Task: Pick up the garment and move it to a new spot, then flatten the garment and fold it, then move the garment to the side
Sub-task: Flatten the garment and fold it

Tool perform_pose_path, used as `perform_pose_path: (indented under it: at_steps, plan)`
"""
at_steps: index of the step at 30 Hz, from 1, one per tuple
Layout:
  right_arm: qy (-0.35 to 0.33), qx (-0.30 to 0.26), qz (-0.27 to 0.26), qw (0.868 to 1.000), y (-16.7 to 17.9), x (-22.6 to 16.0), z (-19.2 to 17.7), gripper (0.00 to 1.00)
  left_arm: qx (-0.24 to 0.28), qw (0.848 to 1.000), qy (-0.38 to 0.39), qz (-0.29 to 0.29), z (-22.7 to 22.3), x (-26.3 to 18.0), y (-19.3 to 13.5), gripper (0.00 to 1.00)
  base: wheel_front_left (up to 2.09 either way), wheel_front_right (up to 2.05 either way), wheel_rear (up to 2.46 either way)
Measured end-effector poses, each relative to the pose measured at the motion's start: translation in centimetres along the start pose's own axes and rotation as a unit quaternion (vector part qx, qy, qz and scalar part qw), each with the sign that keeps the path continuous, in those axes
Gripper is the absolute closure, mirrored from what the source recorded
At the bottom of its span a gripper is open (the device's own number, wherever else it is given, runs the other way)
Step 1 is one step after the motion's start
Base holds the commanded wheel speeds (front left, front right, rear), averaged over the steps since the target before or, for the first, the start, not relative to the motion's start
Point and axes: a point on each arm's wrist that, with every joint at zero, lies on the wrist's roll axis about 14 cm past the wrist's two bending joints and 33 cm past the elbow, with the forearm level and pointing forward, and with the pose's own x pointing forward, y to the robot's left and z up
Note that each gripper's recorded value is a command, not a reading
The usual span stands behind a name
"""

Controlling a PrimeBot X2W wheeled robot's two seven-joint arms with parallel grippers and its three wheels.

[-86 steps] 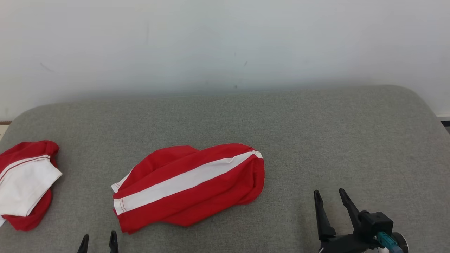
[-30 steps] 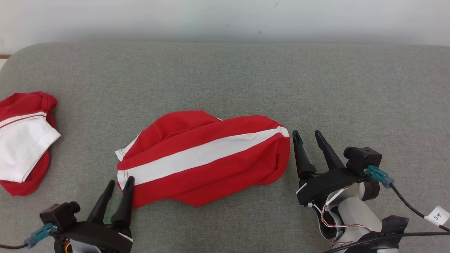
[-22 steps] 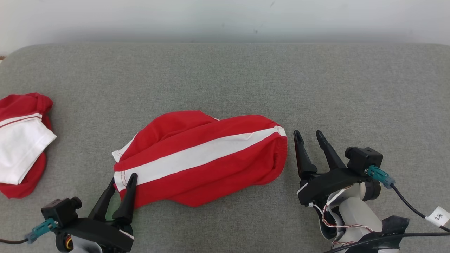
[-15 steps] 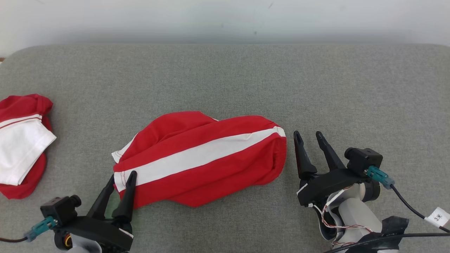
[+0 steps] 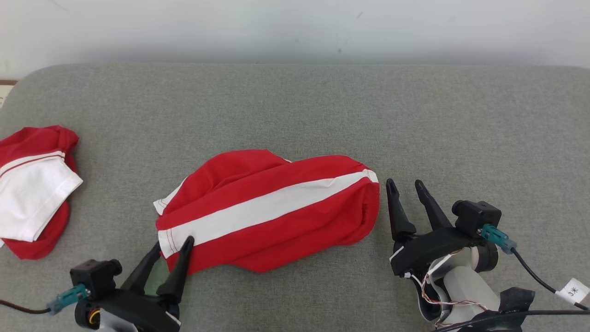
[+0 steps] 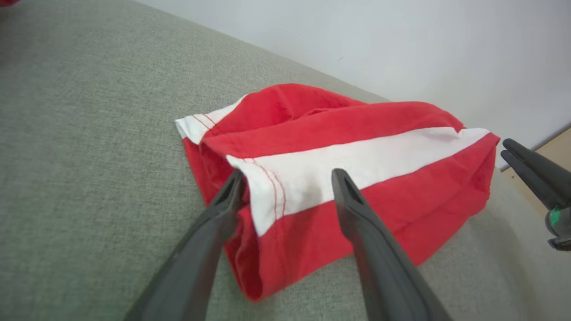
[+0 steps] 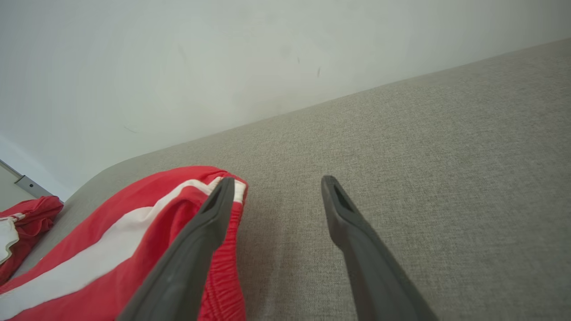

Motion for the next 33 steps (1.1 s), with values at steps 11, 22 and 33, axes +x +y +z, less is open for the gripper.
perform_pose_path:
  at_steps: [11,22,33]
  plan:
    - [0.003,0.006,0.002,1.000,0.6,-0.3,-0.3,0.00,0.031,0.999,0.001,-0.023,0.8,-0.3,-1.0,0.00,0.00,0.00,0.00]
    - [0.001,0.005,0.011,1.000,1.5,-0.5,0.0,0.00,0.004,1.000,-0.003,-0.019,1.1,-0.9,-1.2,0.00,0.00,0.00,0.00]
    - [0.003,0.000,0.019,1.000,1.6,0.2,0.0,0.00,-0.015,1.000,0.015,-0.011,0.0,-0.8,-0.7,0.00,0.00,0.00,0.00]
